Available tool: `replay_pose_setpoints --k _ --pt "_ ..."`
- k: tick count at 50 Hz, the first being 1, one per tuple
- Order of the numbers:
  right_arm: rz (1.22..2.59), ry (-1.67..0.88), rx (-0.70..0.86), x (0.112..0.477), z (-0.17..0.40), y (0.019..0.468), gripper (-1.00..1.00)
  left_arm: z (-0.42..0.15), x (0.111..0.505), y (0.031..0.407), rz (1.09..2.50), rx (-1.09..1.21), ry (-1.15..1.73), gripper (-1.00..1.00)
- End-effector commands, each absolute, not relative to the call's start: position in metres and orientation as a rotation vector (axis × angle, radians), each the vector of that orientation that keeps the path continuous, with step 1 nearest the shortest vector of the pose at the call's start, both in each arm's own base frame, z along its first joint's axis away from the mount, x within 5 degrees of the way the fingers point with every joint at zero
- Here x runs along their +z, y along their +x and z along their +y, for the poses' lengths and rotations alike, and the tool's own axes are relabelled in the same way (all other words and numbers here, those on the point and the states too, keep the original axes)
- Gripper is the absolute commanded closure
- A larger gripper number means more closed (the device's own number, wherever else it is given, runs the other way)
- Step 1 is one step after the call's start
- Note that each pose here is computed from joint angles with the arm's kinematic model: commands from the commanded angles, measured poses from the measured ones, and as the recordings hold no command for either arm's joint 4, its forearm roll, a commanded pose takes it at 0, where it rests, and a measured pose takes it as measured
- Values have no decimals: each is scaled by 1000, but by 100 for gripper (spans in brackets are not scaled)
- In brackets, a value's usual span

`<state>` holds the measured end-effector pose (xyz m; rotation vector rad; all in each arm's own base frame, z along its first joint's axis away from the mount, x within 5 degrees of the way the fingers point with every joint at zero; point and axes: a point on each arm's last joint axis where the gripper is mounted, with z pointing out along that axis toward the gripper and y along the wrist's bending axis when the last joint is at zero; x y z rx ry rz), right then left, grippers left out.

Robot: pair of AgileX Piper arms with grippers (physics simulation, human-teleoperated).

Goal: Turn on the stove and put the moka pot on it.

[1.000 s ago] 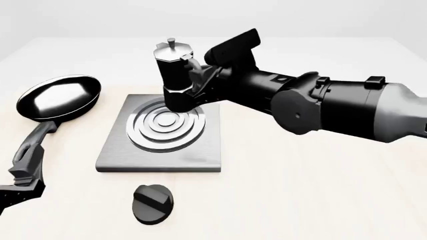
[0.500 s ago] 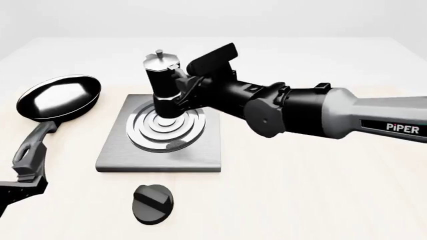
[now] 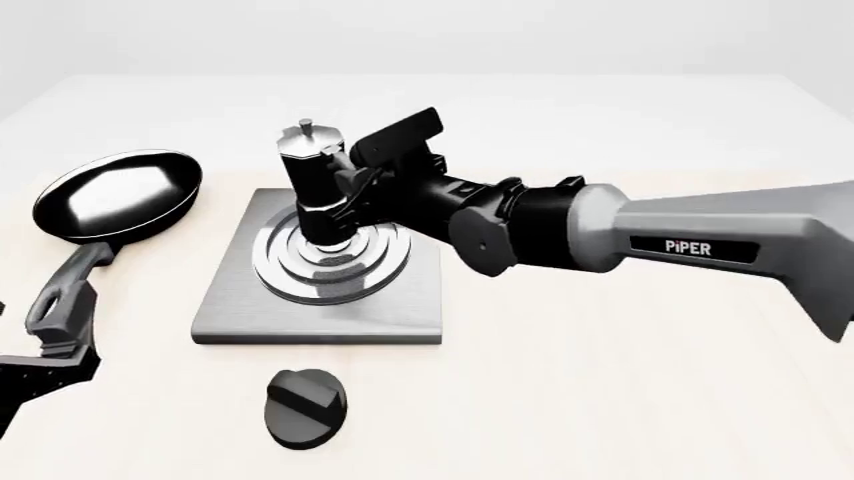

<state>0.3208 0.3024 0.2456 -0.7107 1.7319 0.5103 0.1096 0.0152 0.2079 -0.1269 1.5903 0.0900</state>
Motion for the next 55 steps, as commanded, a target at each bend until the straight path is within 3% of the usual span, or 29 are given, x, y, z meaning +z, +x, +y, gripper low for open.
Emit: replay_pose_setpoints --k 1,47,48,55 --pt "1719 -690 514 241 308 332 100 16 206 113 1598 92 -129 -100" --pt "1804 -669 522 187 302 330 100 15 205 116 1603 93 -115 -100" --pt "1805 -667 521 189 301 331 -100 15 205 116 1602 93 -115 -100" --pt "1786 -678 522 202 298 324 -100 15 206 115 1598 91 -119 -100"
